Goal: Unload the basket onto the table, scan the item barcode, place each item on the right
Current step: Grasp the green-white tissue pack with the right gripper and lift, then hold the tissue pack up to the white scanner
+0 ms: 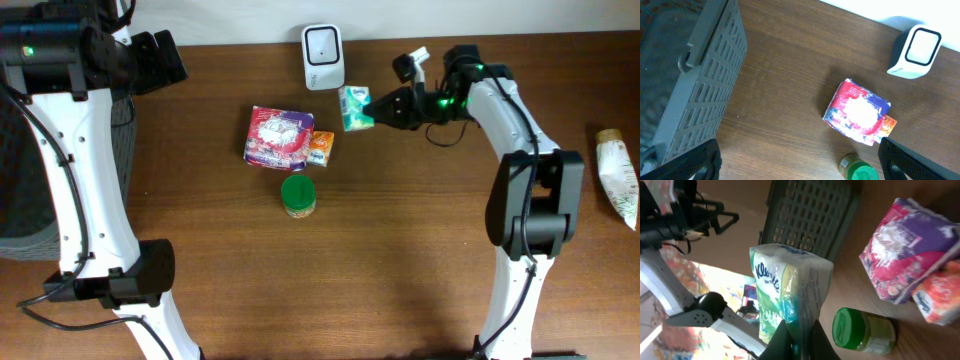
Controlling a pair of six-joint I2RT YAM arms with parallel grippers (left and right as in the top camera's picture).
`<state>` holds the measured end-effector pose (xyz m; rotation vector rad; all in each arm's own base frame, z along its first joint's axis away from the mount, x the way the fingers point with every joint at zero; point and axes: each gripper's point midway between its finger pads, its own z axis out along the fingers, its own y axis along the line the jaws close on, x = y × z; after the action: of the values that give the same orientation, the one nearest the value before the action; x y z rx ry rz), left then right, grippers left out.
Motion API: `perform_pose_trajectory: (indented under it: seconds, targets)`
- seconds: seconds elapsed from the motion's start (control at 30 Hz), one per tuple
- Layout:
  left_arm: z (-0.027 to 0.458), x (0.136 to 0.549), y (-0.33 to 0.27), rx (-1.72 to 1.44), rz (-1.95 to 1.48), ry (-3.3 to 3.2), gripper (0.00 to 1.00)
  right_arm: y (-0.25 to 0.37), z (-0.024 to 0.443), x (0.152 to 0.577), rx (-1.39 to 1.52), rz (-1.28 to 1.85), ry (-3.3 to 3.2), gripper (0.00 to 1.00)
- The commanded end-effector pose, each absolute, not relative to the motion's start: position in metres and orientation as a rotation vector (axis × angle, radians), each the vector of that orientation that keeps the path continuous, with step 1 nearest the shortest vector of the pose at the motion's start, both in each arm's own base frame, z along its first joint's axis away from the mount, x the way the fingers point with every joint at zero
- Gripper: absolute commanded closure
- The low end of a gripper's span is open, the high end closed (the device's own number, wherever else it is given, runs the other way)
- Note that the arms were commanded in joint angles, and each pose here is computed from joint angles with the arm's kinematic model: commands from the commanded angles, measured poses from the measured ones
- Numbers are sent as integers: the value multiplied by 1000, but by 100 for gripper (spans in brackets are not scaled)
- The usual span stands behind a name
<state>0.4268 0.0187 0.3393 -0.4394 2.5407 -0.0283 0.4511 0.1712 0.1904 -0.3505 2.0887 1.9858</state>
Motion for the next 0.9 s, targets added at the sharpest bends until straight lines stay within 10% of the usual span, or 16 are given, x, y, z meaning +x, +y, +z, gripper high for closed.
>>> perform_pose_trajectory:
  seconds: [0.0,0.3,0.5,0.87]
  targets:
    - [350,422,21,-433,-20,2513,1,152,199,460,-310,1988,2041,96]
    - [350,422,21,-433,-20,2513,1,176,165,456,-533,1726,2163,96]
    - [350,422,21,-433,-20,2513,1,139,62,475,-356,673,2859,96]
    - [350,422,21,-433,-20,2513,1,179,169,622,-547,75,2123,96]
